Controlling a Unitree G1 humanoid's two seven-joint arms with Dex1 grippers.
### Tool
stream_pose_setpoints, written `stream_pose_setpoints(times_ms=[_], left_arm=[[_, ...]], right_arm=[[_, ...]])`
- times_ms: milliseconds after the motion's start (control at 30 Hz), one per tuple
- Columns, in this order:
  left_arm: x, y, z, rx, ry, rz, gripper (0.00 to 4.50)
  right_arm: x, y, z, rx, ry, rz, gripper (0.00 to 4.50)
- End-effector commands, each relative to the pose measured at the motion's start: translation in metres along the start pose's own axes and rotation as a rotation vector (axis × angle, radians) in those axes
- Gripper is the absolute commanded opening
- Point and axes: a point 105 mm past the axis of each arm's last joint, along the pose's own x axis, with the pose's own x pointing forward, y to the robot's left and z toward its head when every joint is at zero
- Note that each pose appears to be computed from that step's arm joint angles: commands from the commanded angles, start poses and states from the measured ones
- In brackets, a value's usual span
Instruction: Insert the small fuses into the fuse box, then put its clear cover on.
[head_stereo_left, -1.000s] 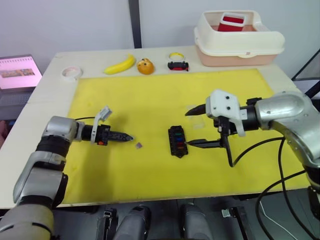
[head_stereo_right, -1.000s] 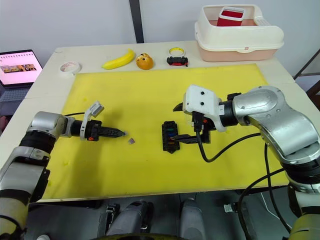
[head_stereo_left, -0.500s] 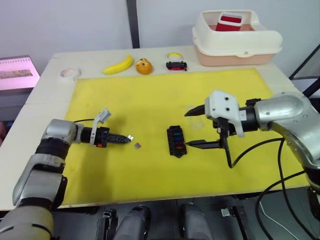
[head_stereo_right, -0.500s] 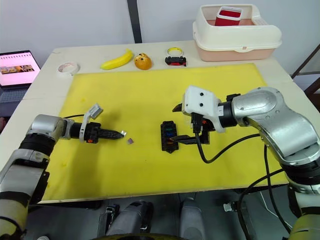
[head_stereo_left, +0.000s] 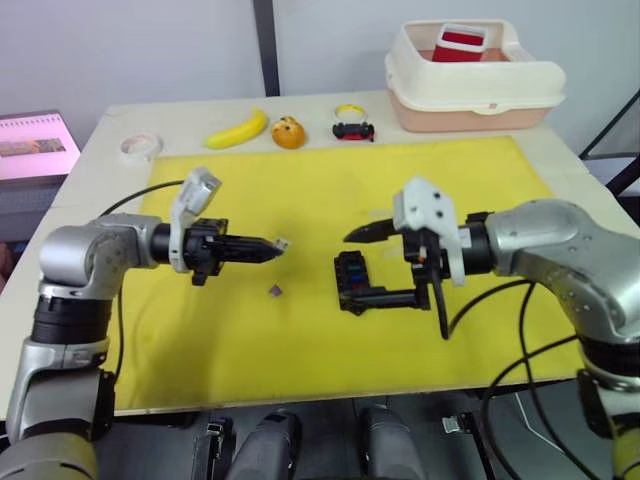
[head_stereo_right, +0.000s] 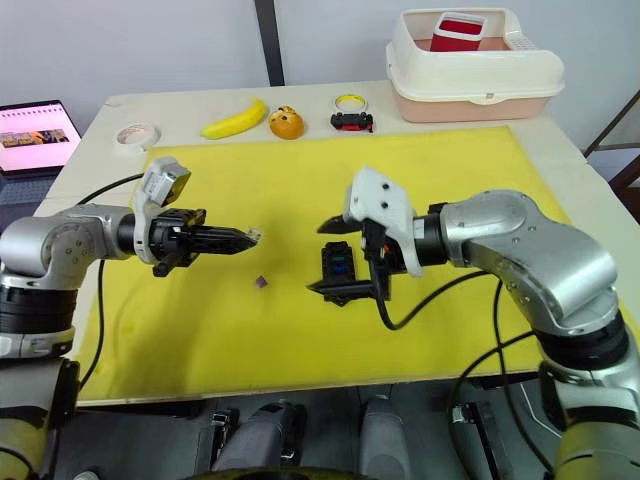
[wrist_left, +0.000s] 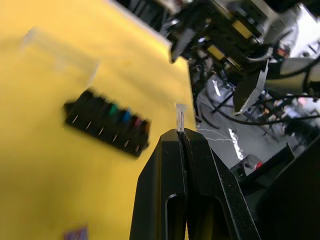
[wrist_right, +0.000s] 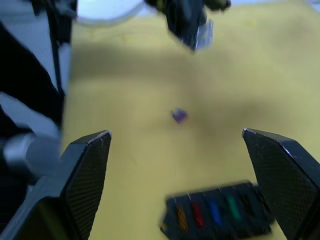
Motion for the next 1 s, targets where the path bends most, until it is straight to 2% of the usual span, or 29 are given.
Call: stream_pose_setpoints(times_ms=[33,200,367,467,500,933,1000], left_arm=[[0.012,-0.015,0.018,0.152,-0.051,-0.030,0.03],[0.023,-0.023,0.022,0.225,-0.070,-0.065,0.03],[0.028,-0.027,0.026,0.258,-0.079,-0.089,0.03],[0.031,-0.027,0.025,0.268,-0.076,-0.095,0.00],[0.031,-0.027,0.025,0.272,-0.075,-0.096,0.00],[0.036,-0.027,0.023,0.288,-0.062,-0.106,0.00],[0.036,-0.027,0.023,0.287,-0.062,-0.107,0.00]], right_arm=[[-0.010,-0.008,0.014,0.125,-0.081,-0.039,4.50],[-0.013,-0.012,0.020,0.289,-0.155,-0.020,4.50],[-0.009,-0.007,0.022,0.362,-0.178,0.017,4.50],[-0.007,-0.005,0.024,0.377,-0.187,0.031,3.61],[-0.005,-0.003,0.024,0.381,-0.181,0.037,3.17],[0.002,0.002,0.026,0.398,-0.183,0.063,3.17],[0.002,0.002,0.027,0.399,-0.185,0.066,2.66]])
